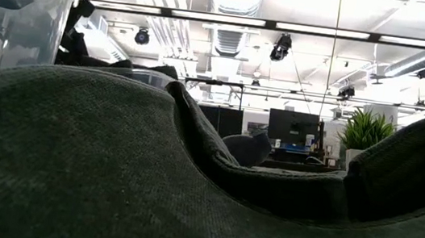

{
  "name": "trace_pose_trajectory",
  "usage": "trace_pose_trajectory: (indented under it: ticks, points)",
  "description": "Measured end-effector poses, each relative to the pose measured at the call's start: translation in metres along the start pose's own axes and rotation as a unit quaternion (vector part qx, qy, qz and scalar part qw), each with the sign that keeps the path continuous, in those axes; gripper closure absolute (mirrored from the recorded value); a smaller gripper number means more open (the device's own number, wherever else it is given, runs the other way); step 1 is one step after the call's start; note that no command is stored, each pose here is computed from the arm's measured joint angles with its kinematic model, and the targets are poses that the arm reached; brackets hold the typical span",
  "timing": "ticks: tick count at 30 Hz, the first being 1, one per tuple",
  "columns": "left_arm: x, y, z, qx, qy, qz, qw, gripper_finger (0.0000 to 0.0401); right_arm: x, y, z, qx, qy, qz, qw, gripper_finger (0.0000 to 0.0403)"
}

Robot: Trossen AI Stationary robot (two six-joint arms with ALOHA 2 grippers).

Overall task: Pick & Place hat
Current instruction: Put the top gray cap into the top transparent bin

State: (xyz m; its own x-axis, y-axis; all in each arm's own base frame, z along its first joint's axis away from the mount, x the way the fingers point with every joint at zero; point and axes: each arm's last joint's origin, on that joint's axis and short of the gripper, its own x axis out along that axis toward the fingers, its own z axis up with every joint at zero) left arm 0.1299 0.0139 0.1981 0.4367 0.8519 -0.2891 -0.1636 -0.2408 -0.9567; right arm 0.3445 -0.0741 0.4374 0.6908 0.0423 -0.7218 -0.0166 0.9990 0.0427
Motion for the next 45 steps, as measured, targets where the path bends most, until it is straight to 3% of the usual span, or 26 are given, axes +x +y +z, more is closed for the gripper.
trace_pose_trajectory:
  ticks: [5, 45]
  points:
    - [-0.0032, -0.0103, 0.001, 0.012, 0.002, -0.013, 1.0, 0.0377, 0.0, 0.0, 0.0, -0.004, 0.0, 0.0, 1.0, 0.0294]
    - [-0.0032, -0.0057, 0.0036, 0.007, 0.005, -0.005, 1.0, 0.0375, 0.0002, 0.0002, -0.0001, -0.004, 0.001, 0.0, 1.0, 0.0305]
